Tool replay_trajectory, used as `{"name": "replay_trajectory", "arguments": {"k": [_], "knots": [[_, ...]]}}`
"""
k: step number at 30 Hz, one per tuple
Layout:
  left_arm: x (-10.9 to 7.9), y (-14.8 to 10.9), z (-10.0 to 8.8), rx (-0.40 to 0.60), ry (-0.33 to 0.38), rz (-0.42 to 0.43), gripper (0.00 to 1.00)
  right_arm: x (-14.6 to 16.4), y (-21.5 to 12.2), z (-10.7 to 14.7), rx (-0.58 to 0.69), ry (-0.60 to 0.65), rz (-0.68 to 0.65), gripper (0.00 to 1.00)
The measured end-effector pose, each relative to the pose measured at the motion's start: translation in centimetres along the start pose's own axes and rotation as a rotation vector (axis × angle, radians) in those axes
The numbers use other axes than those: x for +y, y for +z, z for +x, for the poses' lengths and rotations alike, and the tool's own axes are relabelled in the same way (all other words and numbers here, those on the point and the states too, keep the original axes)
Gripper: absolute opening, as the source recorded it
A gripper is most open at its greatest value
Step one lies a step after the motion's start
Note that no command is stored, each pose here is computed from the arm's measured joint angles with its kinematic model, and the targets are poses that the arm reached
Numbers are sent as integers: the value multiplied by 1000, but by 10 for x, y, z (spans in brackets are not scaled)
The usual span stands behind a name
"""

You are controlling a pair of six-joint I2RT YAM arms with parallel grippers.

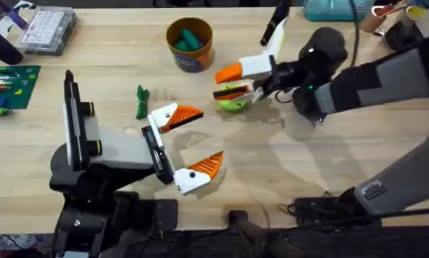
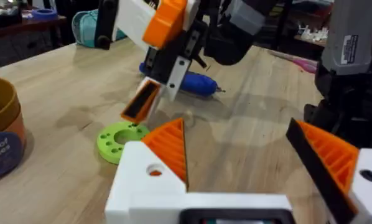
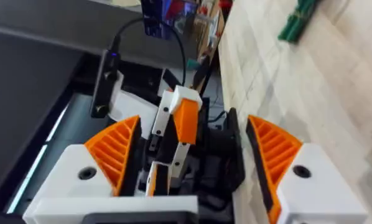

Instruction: Pick up the gripper from the table and insert it into the empty holder that is missing its gripper. Then pick up a screw, insert it into the mounting hole, and use the screwdriver to tighten it. Finally, clean up the table by picking up the vegetable and placing it into the bucket.

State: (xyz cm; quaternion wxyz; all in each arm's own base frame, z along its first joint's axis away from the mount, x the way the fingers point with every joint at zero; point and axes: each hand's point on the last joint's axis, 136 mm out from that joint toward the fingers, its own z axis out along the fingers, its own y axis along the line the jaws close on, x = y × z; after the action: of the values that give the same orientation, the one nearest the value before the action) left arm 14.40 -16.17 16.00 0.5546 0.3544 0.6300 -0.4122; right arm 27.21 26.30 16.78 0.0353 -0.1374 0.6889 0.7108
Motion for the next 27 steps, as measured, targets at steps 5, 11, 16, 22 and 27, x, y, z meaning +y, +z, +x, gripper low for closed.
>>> {"name": "replay_trajectory", "arguments": {"k": [5,11,16,22,27], "knots": [[0,0,0,0,0,0,986,10,-13,-30,-74,-67,6,995],[0,0,0,0,1,0,986,-4,-22,-79,-256,-57,87,995],[0,0,0,0,1,-2,988,-40,-32,-106,-374,-13,252,995],[1,0,0,0,1,-5,986,-29,-45,-127,-415,-104,390,995],[1,0,0,0,1,-5,986,8,-73,-117,-407,-129,610,995]]}}
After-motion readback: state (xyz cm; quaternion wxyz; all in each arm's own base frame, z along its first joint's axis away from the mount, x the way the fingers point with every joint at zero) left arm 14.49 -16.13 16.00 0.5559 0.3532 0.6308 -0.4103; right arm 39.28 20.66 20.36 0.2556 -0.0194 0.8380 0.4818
